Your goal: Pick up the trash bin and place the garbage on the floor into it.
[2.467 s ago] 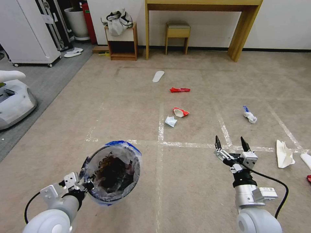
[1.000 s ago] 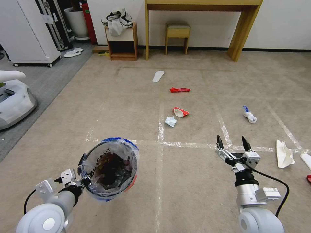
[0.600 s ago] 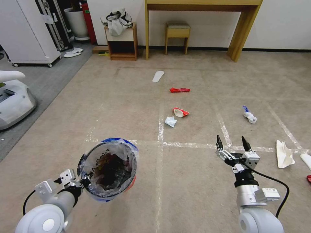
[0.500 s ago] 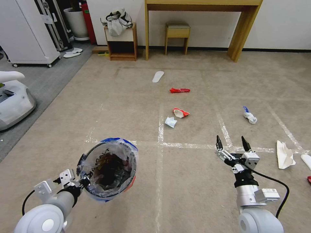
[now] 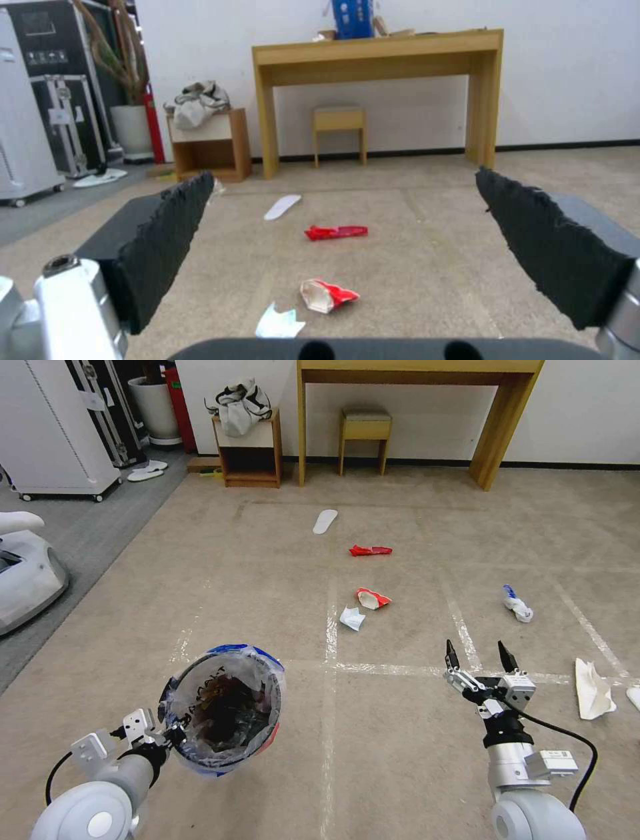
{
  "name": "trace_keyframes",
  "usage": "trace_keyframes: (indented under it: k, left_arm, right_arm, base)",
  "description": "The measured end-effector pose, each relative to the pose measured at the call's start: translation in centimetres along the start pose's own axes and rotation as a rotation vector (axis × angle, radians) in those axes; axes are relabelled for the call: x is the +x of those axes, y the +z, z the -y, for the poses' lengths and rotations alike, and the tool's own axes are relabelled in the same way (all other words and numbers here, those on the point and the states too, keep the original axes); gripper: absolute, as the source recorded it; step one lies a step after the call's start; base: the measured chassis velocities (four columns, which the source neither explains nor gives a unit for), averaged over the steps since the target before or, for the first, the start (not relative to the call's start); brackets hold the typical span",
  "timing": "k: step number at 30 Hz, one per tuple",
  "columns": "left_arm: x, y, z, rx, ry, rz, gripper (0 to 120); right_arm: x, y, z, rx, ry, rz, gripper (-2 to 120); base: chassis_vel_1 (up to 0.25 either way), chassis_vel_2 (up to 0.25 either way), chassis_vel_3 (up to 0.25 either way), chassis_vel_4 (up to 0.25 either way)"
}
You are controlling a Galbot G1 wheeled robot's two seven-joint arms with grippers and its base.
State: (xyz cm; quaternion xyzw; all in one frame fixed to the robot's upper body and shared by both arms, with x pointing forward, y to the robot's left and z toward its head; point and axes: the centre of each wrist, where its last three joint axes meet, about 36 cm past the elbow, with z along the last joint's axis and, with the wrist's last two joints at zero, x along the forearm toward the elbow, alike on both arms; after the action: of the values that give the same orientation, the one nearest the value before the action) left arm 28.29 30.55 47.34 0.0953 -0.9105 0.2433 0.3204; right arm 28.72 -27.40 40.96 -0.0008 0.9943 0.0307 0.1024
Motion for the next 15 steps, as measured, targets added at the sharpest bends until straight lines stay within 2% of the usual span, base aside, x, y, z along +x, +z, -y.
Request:
trace_keyframes:
  k: [15]
  left_arm:
    - [-0.2,0.04,0.02,0.0,0.004,0.0,0]
  right_arm:
    - [0.08,0.31,-0.2,0.0,0.005,-0.001,100]
  base:
    - [-0.045,0.056,0.06,-0.05]
